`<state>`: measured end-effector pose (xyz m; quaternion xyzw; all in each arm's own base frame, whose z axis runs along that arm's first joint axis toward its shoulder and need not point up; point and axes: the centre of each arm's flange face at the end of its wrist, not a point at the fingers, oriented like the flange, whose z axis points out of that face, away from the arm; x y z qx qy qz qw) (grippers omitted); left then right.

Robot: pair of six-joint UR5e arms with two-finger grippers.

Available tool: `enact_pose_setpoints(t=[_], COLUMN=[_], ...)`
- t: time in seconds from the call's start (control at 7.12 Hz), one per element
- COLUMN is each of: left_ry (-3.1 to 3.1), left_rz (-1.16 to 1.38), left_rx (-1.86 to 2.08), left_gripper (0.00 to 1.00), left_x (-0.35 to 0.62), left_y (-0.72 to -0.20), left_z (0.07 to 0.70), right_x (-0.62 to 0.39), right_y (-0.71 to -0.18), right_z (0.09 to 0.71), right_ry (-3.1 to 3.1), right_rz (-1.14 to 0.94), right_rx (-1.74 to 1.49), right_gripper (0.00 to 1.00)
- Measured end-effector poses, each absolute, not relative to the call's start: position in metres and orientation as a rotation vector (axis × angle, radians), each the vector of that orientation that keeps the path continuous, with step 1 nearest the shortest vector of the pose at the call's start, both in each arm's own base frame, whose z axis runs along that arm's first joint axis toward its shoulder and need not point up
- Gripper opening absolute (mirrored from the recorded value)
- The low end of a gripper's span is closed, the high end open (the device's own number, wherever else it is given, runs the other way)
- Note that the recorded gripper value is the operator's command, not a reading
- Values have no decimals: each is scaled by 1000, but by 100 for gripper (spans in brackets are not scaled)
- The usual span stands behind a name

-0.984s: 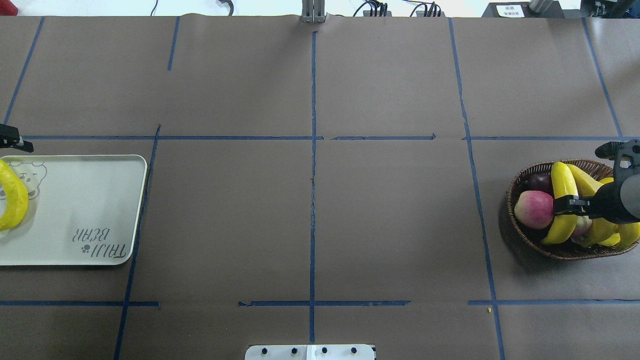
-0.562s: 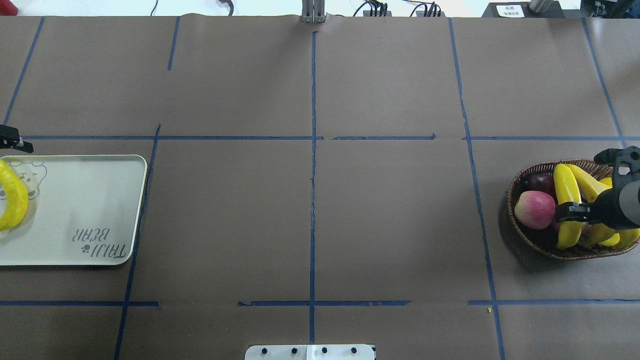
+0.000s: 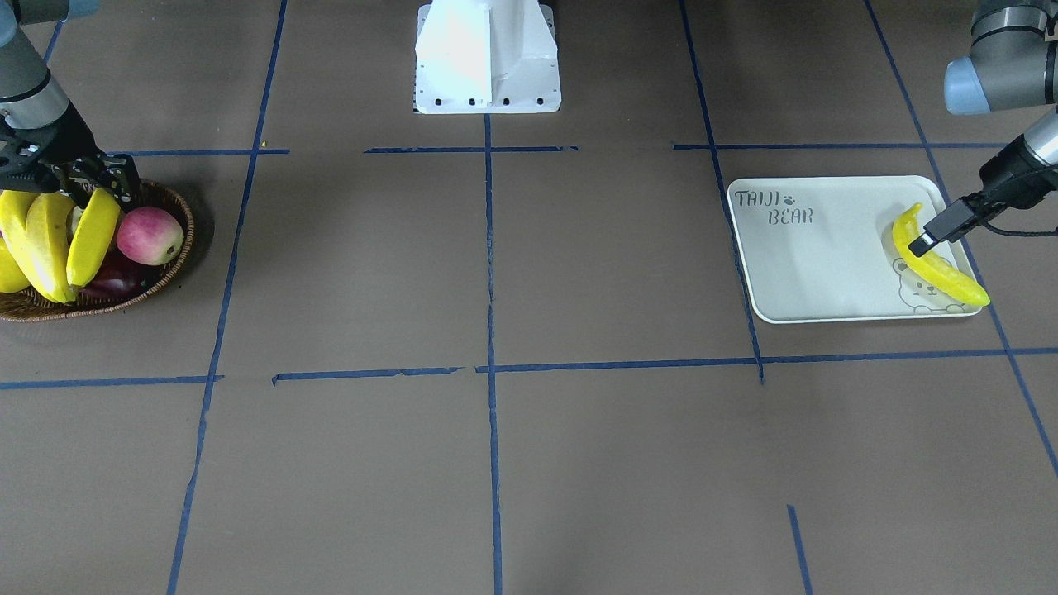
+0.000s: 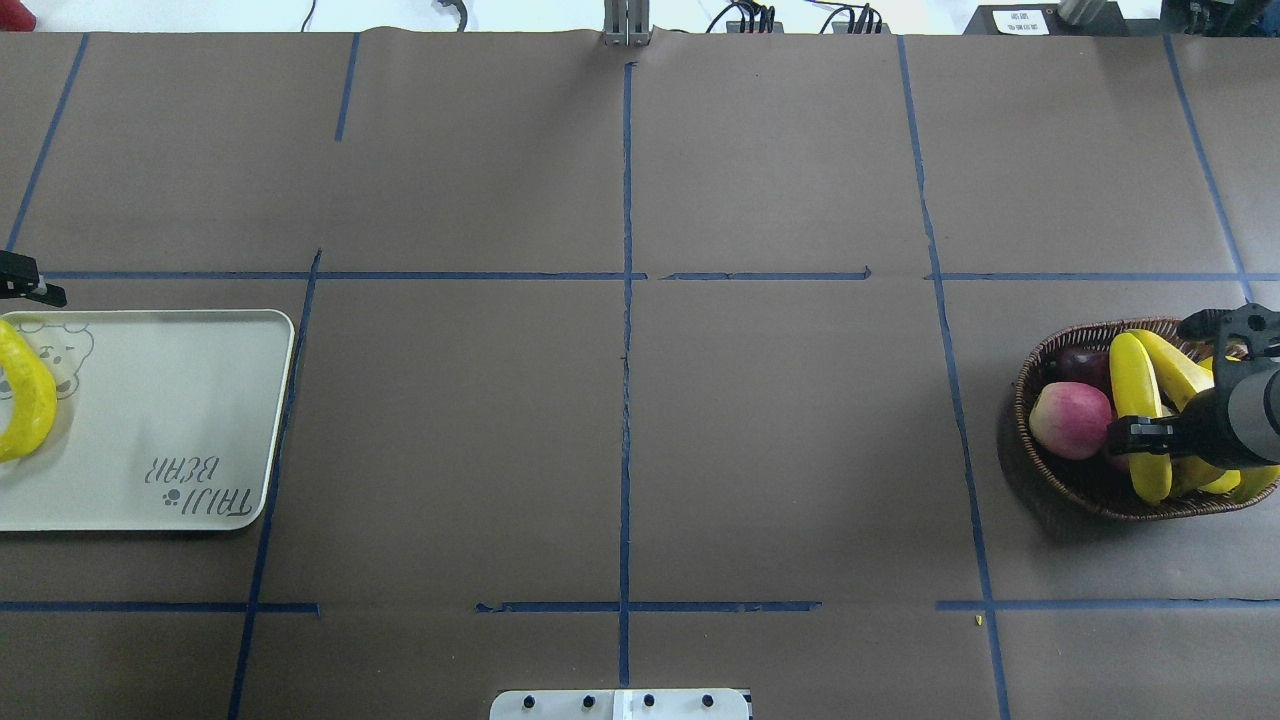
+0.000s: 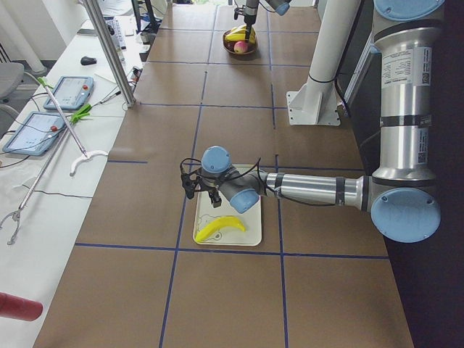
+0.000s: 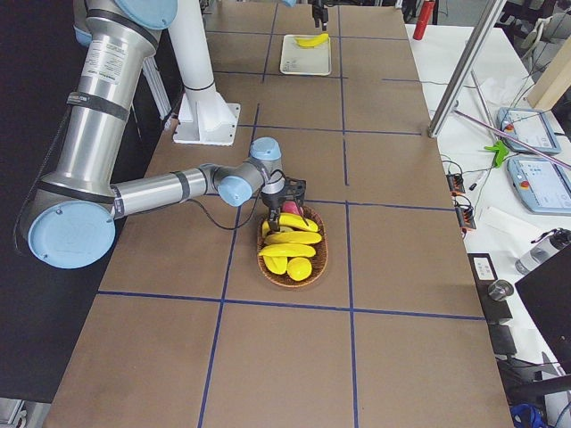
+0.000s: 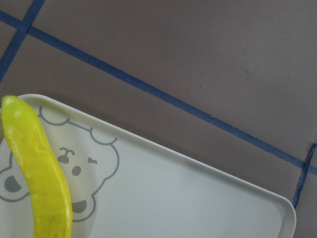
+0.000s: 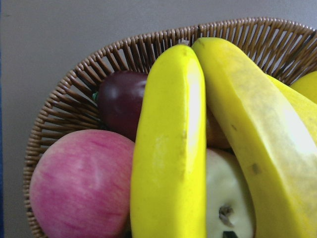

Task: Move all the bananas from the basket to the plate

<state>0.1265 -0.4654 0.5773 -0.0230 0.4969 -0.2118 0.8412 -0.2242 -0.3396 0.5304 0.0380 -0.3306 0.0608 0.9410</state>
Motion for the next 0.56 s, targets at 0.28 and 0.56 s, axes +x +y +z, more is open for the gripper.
enact_pose_setpoints(t=[0.28,0.56], left_ry=[1050,1051], left_rz=[-447,-447], left_rx=[-49,-50], left_gripper=[100,100], left_x=[127,127], left_y=[-465,-465], left_z=[577,577], right_x=[-224,-220], right_y=[-340,-339], right_z=[529,510], right_ry=[-678,-712], right_rz=[122,118], right_rx=[79,94], right_gripper=[21,18])
